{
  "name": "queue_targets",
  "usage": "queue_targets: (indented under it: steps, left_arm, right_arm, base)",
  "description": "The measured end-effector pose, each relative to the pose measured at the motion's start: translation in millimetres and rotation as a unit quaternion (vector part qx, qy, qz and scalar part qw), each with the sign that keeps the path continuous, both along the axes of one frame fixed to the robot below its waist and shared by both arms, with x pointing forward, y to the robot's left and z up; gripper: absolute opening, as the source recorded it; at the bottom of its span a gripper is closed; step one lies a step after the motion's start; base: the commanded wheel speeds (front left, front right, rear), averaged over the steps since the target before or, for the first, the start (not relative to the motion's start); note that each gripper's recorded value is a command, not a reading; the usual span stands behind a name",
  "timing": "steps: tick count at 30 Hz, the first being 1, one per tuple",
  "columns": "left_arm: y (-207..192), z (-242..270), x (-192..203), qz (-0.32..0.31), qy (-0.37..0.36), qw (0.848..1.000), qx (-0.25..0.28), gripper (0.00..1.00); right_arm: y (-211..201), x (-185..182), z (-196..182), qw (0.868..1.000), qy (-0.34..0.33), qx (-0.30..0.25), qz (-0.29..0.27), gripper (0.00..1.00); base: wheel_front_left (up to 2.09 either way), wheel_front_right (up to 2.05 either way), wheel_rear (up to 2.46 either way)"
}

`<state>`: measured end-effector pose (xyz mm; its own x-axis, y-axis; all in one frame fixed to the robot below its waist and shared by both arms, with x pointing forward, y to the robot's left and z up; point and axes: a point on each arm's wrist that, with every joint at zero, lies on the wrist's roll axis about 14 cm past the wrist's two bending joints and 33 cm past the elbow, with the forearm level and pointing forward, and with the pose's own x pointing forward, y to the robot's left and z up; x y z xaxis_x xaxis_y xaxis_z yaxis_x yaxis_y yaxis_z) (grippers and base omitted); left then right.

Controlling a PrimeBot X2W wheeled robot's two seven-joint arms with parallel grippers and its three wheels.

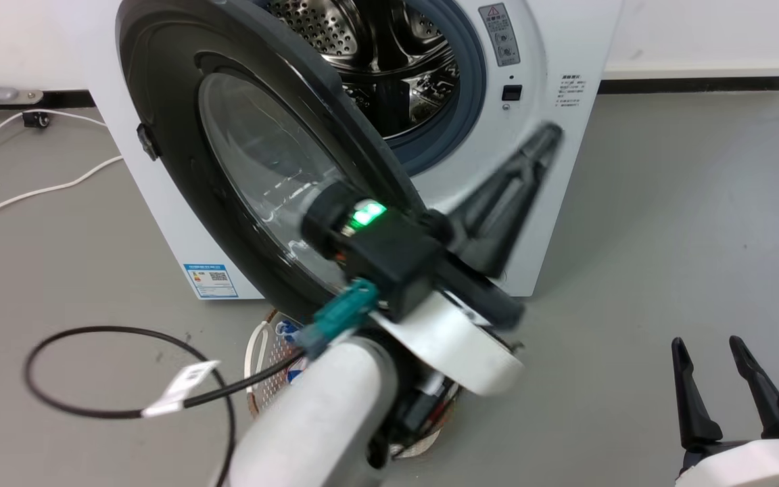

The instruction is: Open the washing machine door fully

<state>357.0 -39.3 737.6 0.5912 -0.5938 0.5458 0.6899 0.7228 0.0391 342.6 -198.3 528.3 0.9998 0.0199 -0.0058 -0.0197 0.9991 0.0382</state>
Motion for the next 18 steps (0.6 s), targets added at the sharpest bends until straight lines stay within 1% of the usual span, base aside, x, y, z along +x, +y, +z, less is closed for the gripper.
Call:
queue_targets:
  steps: [4,8,12,18]
  left_arm:
    - [-28,-41,-1,-0.04,0.071,0.996,0.037,0.0]
    - [-45,-86,1,-0.064,0.145,0.985,0.072,0.0]
    - [-51,-130,7,-0.066,0.212,0.97,0.098,0.0]
    - [-49,-179,15,-0.047,0.273,0.952,0.132,0.0]
  right_arm:
    - [-2,1,-3,1.0,0.005,0.004,-0.004,1.0]
    - [-3,5,-6,1.0,0.01,0.007,-0.005,1.0]
    - [-5,10,-9,1.0,0.013,0.011,-0.007,1.0]
    - [-6,14,-14,1.0,0.018,0.015,-0.009,1.0]
  base:
    - [0.0,0.0,0.0]
    - [0.0,0.0,0.0]
    - [0.0,0.0,0.0]
    - [0.0,0.0,0.0]
